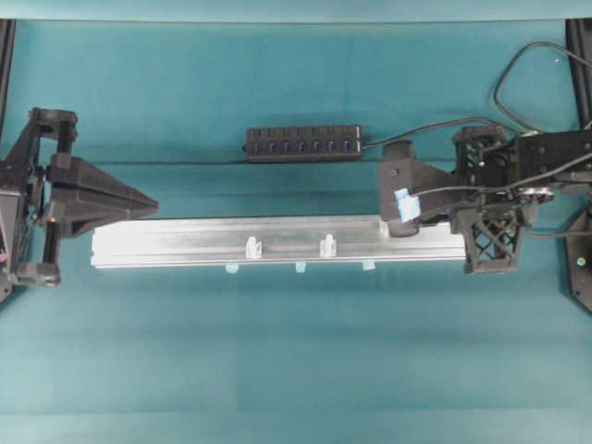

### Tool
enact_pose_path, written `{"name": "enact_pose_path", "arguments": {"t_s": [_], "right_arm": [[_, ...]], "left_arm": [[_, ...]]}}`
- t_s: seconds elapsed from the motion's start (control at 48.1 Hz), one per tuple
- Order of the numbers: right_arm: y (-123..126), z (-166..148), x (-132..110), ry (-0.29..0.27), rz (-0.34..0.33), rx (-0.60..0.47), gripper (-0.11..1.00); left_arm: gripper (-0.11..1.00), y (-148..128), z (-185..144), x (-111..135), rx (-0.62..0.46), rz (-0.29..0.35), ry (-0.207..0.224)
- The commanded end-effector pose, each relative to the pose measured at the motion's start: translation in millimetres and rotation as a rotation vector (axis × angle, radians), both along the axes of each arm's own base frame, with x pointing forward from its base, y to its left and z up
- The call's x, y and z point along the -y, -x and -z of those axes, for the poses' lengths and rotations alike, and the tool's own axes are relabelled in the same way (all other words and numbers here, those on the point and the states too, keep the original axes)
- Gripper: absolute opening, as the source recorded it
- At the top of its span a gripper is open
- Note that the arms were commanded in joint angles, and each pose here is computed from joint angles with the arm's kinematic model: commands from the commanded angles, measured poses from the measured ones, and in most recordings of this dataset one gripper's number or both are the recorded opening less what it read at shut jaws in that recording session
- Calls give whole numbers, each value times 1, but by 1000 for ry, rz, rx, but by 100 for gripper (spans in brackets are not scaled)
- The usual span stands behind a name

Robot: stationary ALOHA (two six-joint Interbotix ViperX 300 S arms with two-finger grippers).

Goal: Pass the USB cable through three rings with both arms.
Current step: 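Lift the plug and carry it right to the rightmost white ring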

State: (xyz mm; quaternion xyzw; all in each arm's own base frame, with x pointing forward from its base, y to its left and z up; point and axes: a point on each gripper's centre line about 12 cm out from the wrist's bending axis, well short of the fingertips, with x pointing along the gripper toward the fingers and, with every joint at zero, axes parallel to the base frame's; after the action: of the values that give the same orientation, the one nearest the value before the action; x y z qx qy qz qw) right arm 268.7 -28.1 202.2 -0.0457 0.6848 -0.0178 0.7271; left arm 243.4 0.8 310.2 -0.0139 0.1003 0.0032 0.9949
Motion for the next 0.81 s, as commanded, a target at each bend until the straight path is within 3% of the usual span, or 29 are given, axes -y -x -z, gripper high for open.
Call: {"name": "enact_pose_path", "arguments": {"t_s": [0.0,0.415,0.789], "right_arm": [[3,0,3,2,12,26,-8],[7,26,22,6,67,114,-8],[9,45,22,-2,66,108,-8]], "left_arm": [[2,-2,-13,-2,37,-7,-3],[2,-2,-13,-5,34,-19,-3],[2,-5,-10,-5,21,-20,-2]]}}
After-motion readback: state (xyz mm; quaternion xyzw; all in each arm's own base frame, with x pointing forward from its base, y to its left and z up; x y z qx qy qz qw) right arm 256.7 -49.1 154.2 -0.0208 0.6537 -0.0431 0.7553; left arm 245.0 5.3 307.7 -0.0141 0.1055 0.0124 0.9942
